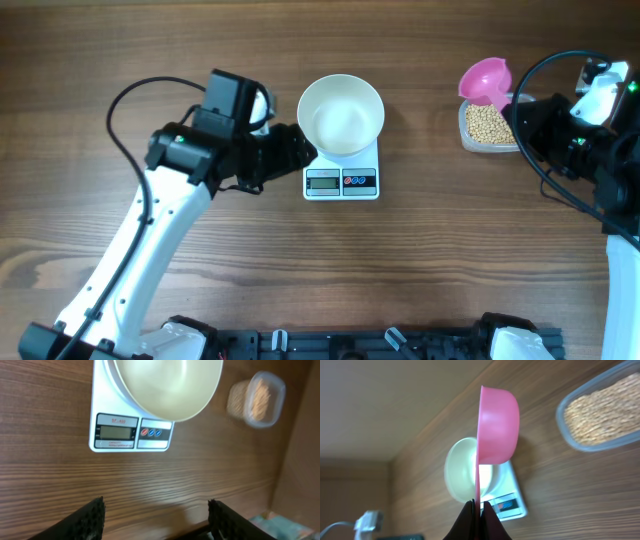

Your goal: Scoop item into bowl and weigh 150g on scale

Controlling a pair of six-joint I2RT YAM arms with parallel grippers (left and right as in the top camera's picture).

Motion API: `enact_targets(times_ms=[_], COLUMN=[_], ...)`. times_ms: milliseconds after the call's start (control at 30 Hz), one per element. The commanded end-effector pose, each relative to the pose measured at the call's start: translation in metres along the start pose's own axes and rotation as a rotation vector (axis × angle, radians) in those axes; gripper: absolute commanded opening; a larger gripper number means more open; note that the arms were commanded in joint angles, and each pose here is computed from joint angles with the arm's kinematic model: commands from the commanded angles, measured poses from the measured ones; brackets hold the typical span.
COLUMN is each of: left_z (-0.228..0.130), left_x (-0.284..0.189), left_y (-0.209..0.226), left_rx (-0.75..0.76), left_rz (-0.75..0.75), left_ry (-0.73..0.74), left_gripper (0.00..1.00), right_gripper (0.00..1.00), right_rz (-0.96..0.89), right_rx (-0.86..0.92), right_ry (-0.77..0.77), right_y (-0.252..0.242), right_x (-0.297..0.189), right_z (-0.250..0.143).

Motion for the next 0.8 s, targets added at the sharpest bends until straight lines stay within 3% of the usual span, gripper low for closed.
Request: enact_targets(times_ms=[0, 33, 100, 400, 767], left_z=[-0.008, -0.011, -0.019, -0.040, -0.035], left_x=[0.028, 0.036, 0.055, 0.116, 0.149], left_y=[0.001, -0.001, -0.004, -0.019, -0.020], left_rx=[0.093, 0.104, 0.131, 0.235, 0.338], left_rz=[0.075, 0.085, 0.104, 0.124, 0.248], left_ry=[0.050, 0.069, 0.107, 0.172, -0.025], left_gripper=[0.42, 0.22, 0.04, 0.04, 0.04], right_gripper=[0.04, 0.04, 0.04, 0.04, 0.04], right_rz=[-0.109, -0.116, -0.123, -0.175, -0.278], right_rx=[-0.057, -0.054, -0.046, -0.026, -0.074], right_ry=[-0.058, -0.064, -0.076, -0.144, -0.305], right_y=[-0.010, -0.012, -0.015, -0.028, -0.037], right_x=[-0.006, -0.007, -0.008, -0.021, -0.032], right_z=[0.010, 0.011, 0.014, 0.031, 0.062])
Point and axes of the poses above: each gripper's point midway between its finger pads, its own x axis out along the fingers, its own y axis along the line the jaws close on, z = x × y, the point moved 6 cm from there along -x, back along the fingers, and after that the axes turned 15 degrees about -x, right-handed, at the moved point
